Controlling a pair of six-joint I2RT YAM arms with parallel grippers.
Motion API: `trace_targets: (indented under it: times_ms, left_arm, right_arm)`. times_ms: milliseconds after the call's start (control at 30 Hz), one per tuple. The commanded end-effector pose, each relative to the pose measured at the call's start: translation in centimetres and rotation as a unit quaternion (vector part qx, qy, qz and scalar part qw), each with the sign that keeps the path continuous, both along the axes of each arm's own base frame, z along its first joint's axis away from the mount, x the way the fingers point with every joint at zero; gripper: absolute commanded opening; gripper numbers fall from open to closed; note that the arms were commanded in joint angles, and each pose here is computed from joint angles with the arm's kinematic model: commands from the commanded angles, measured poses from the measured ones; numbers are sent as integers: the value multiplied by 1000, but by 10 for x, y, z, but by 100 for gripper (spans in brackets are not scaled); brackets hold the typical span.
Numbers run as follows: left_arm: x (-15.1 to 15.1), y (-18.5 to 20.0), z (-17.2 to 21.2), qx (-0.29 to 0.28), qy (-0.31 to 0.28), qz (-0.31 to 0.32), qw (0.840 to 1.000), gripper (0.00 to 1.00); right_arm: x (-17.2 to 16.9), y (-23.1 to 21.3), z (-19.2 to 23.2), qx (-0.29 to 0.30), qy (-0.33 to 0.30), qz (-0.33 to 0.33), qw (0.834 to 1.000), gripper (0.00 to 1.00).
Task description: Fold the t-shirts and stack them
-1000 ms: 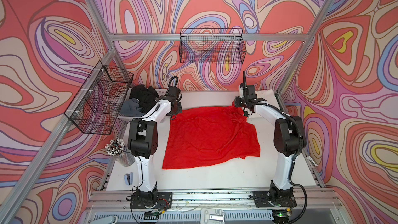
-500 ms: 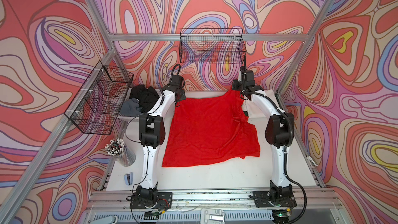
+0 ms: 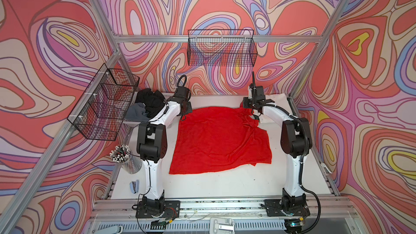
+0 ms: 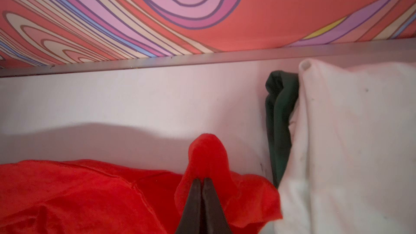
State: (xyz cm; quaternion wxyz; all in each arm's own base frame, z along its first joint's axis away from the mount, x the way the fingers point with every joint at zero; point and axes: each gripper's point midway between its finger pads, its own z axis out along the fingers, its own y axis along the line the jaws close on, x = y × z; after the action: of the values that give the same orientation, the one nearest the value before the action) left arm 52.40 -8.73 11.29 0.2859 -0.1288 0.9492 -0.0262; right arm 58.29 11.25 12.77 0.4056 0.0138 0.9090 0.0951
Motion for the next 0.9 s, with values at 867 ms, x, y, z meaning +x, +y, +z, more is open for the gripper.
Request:
trace_targets:
  times_ms: [867]
  left_arm:
    - [29, -36, 89, -81, -63, -27, 994, 0]
  right_arm:
    - [-3, -8, 121, 30, -37, -33, 998, 0]
